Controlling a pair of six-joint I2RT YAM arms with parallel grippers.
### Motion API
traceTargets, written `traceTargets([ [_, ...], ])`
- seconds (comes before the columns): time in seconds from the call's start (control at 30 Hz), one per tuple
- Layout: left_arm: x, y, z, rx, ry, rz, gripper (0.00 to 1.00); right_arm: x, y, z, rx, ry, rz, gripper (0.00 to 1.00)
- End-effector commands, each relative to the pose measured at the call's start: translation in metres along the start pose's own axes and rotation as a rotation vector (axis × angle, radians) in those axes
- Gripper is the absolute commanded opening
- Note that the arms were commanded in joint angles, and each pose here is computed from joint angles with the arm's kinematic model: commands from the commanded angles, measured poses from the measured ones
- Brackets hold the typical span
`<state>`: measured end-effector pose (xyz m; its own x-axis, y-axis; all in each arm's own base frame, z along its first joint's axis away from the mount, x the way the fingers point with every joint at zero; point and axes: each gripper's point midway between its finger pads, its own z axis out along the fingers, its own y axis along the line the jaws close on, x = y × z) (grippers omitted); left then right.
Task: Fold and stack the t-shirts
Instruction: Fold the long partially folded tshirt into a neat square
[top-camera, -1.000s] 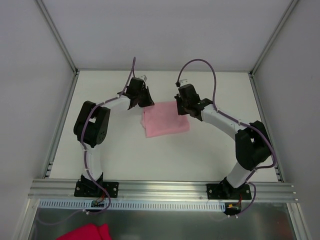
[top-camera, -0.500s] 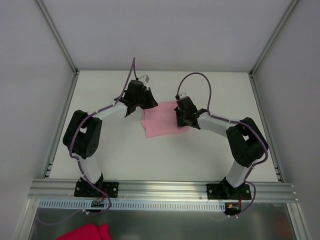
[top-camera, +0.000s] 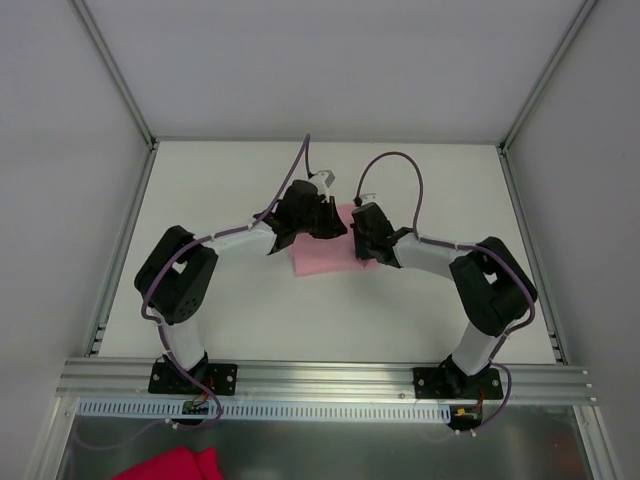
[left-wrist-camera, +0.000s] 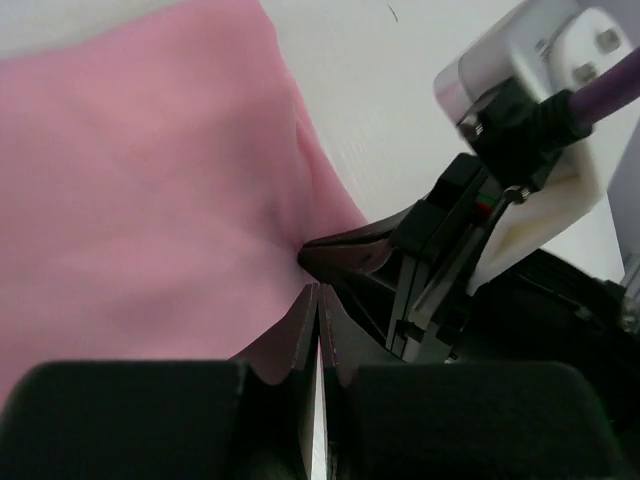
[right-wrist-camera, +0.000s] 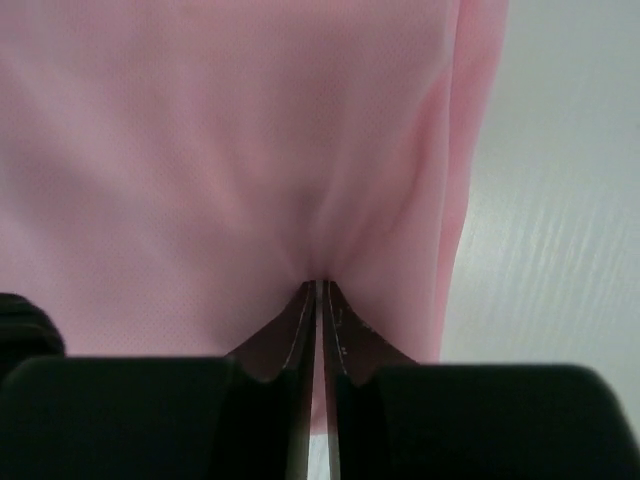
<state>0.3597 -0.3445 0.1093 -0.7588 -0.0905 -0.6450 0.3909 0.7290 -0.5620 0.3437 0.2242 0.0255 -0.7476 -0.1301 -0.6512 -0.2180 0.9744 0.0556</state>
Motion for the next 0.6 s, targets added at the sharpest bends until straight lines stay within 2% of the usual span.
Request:
traceTargets([
  [0.0,0.013,-0.008,0.006,0.044,-0.004,-0.012,0.00,-0.008,-0.011,-0.026,0.044,-0.042,-0.019,0.12],
  [0.07,0.029,-0.006,0.009,0.041,0.015,-0.026,0.00,-0.021,-0.014,-0.040,0.069,-0.092,-0.033,0.31],
  [0.1,0.035,-0.004,0.010,0.039,0.020,-0.028,0.00,-0.034,-0.013,-0.057,0.066,-0.145,-0.029,0.57],
  [0.2,0.053,0.006,0.011,0.010,0.034,-0.032,0.00,-0.053,-0.016,-0.087,0.115,-0.254,-0.053,0.89],
  [0.33,0.075,0.018,0.014,-0.007,0.066,-0.056,0.00,-0.077,-0.033,-0.137,0.144,-0.410,0.008,0.94],
  [0.47,0.098,0.033,0.025,-0.031,0.105,-0.078,0.00,-0.082,-0.048,-0.167,0.172,-0.462,0.036,0.97],
  [0.57,0.099,0.032,0.027,-0.022,0.108,-0.075,0.00,-0.080,-0.058,-0.176,0.213,-0.458,0.043,1.00],
])
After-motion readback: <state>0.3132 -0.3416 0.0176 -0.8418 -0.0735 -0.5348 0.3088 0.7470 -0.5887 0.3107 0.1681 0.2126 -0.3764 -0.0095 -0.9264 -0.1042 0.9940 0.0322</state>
